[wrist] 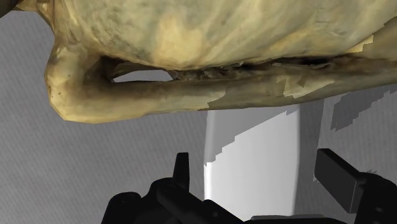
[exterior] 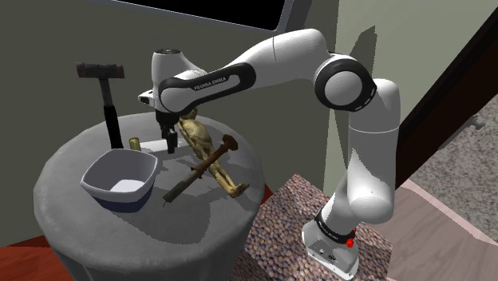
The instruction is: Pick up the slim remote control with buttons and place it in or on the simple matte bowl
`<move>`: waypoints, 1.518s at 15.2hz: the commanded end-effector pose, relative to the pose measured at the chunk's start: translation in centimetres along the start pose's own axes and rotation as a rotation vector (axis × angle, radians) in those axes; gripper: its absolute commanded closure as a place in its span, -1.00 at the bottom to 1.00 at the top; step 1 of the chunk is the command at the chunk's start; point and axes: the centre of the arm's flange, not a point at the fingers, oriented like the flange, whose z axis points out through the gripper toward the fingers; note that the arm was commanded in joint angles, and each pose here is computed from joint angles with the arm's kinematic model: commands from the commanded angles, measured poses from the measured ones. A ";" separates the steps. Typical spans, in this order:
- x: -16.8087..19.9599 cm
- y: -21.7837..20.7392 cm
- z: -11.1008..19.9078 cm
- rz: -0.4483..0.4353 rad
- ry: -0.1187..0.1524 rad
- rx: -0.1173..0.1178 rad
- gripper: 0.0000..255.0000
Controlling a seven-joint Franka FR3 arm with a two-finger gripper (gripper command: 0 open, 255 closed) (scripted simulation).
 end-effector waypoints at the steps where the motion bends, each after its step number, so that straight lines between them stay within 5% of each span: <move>1: -0.1 0.0 0.2 0.000 0.000 0.000 -1.00; 6: -0.1 0.0 0.2 0.000 0.000 0.000 -1.00; 7: -0.1 0.0 0.2 0.000 0.000 0.000 1.00; 16: -0.1 0.0 0.2 0.000 0.000 0.000 1.00; 23: 0.0 0.0 -3.5 0.000 0.000 0.000 1.00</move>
